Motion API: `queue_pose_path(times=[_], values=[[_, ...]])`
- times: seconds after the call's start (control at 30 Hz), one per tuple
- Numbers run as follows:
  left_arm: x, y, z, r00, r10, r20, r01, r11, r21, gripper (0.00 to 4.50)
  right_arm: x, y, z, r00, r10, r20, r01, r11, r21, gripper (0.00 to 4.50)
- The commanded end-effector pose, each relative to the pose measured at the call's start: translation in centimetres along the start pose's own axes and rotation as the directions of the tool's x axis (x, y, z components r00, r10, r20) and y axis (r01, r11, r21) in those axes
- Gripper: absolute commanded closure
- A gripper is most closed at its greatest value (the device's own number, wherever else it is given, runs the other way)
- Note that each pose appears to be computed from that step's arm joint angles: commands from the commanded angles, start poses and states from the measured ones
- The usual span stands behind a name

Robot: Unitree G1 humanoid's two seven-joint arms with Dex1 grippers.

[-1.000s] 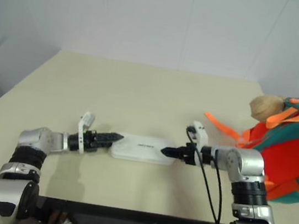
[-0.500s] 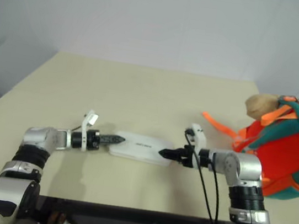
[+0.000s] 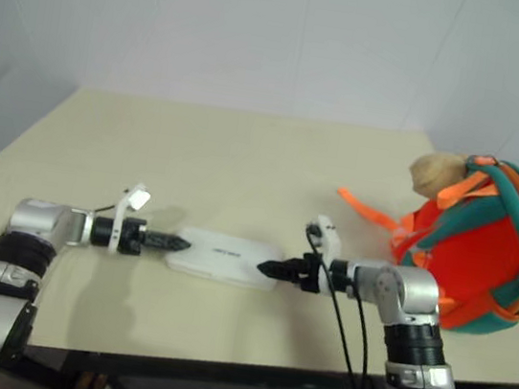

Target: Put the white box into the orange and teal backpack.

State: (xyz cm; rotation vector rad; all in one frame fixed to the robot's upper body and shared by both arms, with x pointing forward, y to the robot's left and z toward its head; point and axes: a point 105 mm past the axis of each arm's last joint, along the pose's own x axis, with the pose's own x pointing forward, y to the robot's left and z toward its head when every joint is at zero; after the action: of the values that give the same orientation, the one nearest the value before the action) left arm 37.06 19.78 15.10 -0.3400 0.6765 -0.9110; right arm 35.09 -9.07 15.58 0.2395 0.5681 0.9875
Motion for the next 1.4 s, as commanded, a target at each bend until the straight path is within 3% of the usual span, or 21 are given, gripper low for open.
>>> queue_pose_path(times=[0.03, 0.4, 0.67, 0.83, 1.03, 1.23, 1.4], values=[[-0.4, -0.7, -0.1, 0.999, -0.035, -0.012, 0.034, 0.997, -0.063, 0.02, 0.0, 1.0, 0.9, 0.999, 0.031, 0.028, -0.03, 0.999, -0.038, 0.0], [2.5, -3.2, -0.8, 0.979, -0.197, 0.049, 0.203, 0.942, -0.269, 0.02, 0.3, 1.2, 1.0, 0.999, 0.04, 0.037, -0.039, 0.999, -0.037, 0.0], [4.1, -4.1, -0.8, 0.964, -0.251, 0.091, 0.267, 0.916, -0.298, 0.02, 0.3, 1.2, 1.1, 0.998, 0.041, 0.044, -0.039, 0.998, -0.04, 0.0], [3.8, -4.6, 0.1, 0.952, -0.275, 0.131, 0.302, 0.909, -0.286, 1.19, 0.2, 1.2, 1.0, 0.998, 0.04, 0.05, -0.037, 0.998, -0.043, 0.0], [2.6, -5.2, 0.9, 0.943, -0.29, 0.162, 0.324, 0.911, -0.255, 3.09, -0.7, 1.0, 0.8, 0.997, 0.032, 0.064, -0.025, 0.993, -0.117, 0.0], [0.3, -6.5, 1.5, 0.892, -0.355, 0.279, 0.399, 0.91, -0.118, 3.15, -5.0, 1.3, 1.9, 0.96, -0.037, 0.278, 0.109, 0.962, -0.249, 0.0], [-1.2, -6.2, 2.0, 0.85, -0.355, 0.389, 0.366, 0.929, 0.049, 3.15, -9.4, 1.9, 2.3, 0.852, -0.184, 0.49, 0.37, 0.873, -0.318, 0.0]])
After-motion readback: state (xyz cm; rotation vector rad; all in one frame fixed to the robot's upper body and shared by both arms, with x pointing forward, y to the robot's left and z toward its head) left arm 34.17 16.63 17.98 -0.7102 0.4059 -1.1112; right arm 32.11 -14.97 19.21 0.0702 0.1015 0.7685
